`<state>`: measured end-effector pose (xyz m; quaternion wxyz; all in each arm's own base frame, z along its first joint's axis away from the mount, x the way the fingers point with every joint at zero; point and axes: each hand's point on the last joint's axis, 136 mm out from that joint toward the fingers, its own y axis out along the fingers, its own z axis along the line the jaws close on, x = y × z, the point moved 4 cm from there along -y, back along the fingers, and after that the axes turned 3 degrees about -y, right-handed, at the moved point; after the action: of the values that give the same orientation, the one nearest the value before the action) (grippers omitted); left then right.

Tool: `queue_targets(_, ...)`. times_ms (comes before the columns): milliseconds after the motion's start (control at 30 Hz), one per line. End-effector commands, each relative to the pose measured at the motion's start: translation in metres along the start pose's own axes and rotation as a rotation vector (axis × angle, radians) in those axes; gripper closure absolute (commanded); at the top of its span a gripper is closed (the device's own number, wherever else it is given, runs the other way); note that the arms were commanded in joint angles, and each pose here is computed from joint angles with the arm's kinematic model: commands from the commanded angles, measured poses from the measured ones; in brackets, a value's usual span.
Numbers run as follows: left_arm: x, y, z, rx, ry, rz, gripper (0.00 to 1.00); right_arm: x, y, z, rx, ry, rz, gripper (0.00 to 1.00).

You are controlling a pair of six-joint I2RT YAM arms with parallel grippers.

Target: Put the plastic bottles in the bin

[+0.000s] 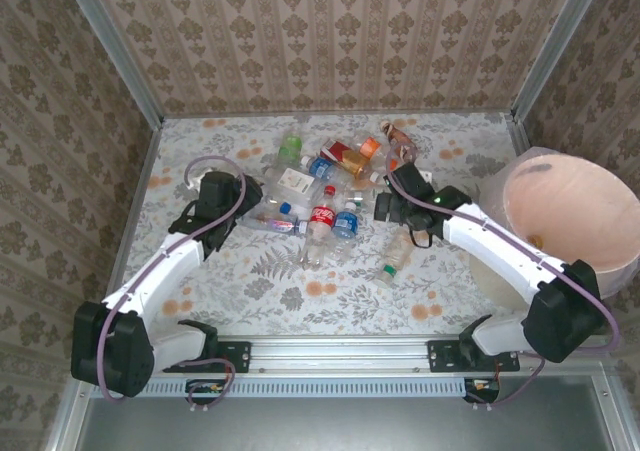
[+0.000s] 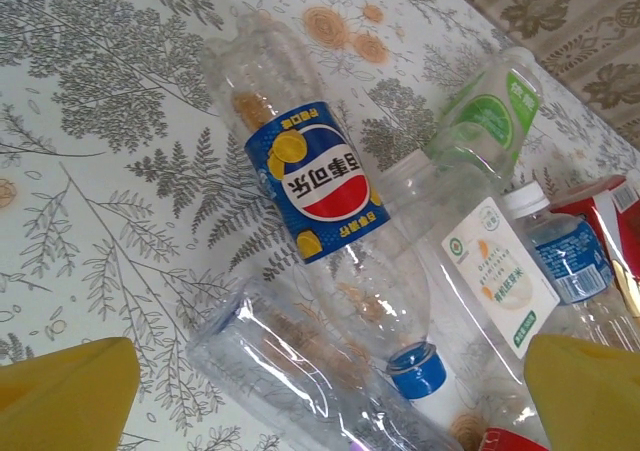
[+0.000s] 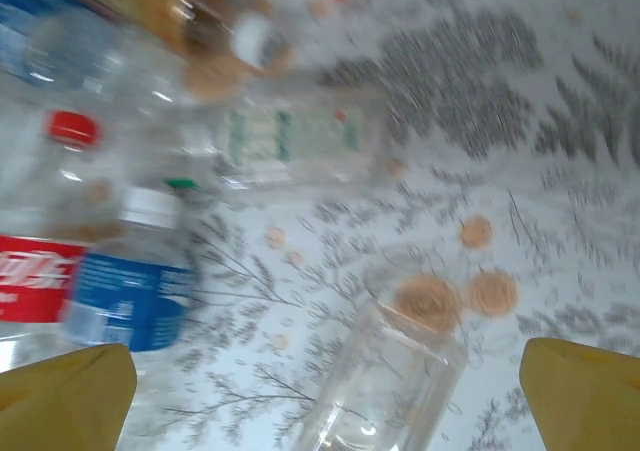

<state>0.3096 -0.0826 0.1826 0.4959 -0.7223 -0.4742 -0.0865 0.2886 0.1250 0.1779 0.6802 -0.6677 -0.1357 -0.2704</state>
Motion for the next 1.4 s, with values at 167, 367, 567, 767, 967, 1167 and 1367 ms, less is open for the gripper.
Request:
queue_targets(167,-0.001,0.0,0.011,0.036,-0.046,-0.002,0.0,-0.053,0.055,-0.001,-0.084,0.24,0.13,0.0)
queue_targets(367,-0.004,0.003,0.012,0.038,-0.05,0.018,0.0,-0.064,0.073,-0.002,-0.127,0.242,0.168,0.01)
queue_targets(567,-0.006,0.003,0.014,0.04,-0.056,0.023,0.0,-0.077,0.088,-0.01,-0.111,0.301,0.211,0.07)
queue_targets(767,-0.008,0.004,0.016,0.043,-0.064,0.028,0.0,-0.085,0.096,-0.013,-0.091,0.332,0.236,0.15)
queue_targets(967,-0.009,0.006,0.015,0.041,-0.067,0.035,0.0,-0.08,0.093,-0.01,-0.036,0.32,0.195,0.33)
queue_targets(1167,-0.01,0.008,0.014,0.041,-0.065,0.043,0.0,-0.068,0.079,-0.007,0.047,0.277,0.12,0.45)
queue_targets(1367,-0.01,0.01,0.011,0.027,-0.065,0.045,0.0,-0.042,0.045,0.004,0.179,0.13,0.016,0.47)
